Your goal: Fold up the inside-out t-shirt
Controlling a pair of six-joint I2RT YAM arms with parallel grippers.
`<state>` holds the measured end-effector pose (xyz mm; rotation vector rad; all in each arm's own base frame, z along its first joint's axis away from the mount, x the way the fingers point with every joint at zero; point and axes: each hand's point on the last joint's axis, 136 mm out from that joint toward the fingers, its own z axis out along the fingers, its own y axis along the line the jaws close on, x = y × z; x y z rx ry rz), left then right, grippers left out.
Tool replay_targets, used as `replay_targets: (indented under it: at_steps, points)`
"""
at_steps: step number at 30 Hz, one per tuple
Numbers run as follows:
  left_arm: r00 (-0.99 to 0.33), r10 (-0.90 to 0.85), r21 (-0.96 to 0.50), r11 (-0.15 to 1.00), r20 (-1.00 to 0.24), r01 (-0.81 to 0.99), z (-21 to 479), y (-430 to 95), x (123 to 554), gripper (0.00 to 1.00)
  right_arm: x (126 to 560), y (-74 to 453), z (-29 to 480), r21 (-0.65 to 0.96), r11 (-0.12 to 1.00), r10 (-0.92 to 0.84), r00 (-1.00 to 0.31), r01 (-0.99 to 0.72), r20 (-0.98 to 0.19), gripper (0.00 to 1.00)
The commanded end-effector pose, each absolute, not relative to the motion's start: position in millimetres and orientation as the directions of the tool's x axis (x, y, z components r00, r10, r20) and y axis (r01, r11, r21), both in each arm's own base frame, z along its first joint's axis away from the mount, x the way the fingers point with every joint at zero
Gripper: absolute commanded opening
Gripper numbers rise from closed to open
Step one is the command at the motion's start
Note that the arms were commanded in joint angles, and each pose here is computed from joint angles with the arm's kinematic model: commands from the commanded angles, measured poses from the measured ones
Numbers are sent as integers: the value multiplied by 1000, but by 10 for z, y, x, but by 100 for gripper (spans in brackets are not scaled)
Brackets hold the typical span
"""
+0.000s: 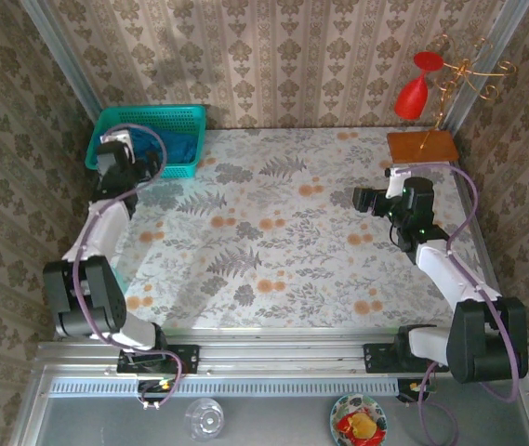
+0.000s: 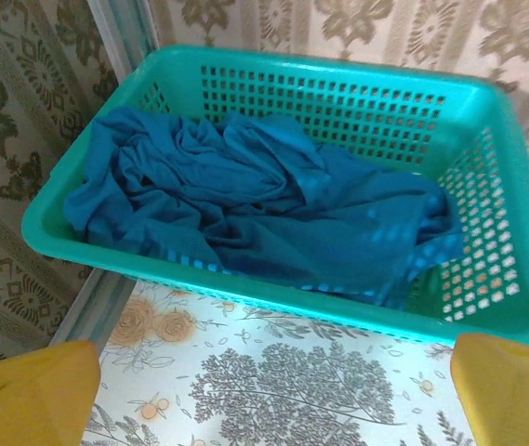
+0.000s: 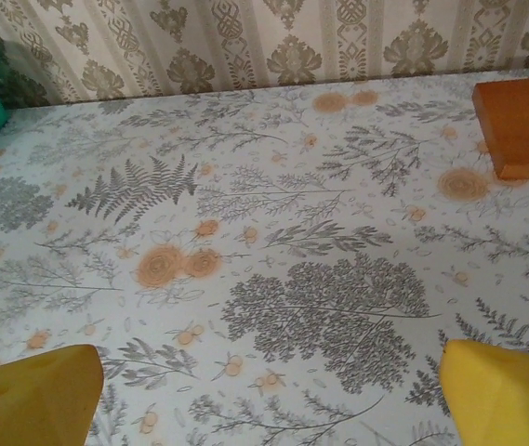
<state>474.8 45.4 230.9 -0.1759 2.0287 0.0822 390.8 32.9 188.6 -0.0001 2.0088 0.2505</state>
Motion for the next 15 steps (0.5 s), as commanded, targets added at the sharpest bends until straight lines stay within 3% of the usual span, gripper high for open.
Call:
replay_targets:
  at_steps: [1, 15]
  points:
    - [-549, -137, -43, 982, -825, -181, 2101, 525, 4850, 97, 3849, 423, 2003, 243, 963, 163, -463, -118, -871, 94]
    - [-650, -197, -78, 975, -733, -208, 1571, 818, 5912, 92, 3695, 553, 2185, 261, 953, 168, -453, -152, -876, 94]
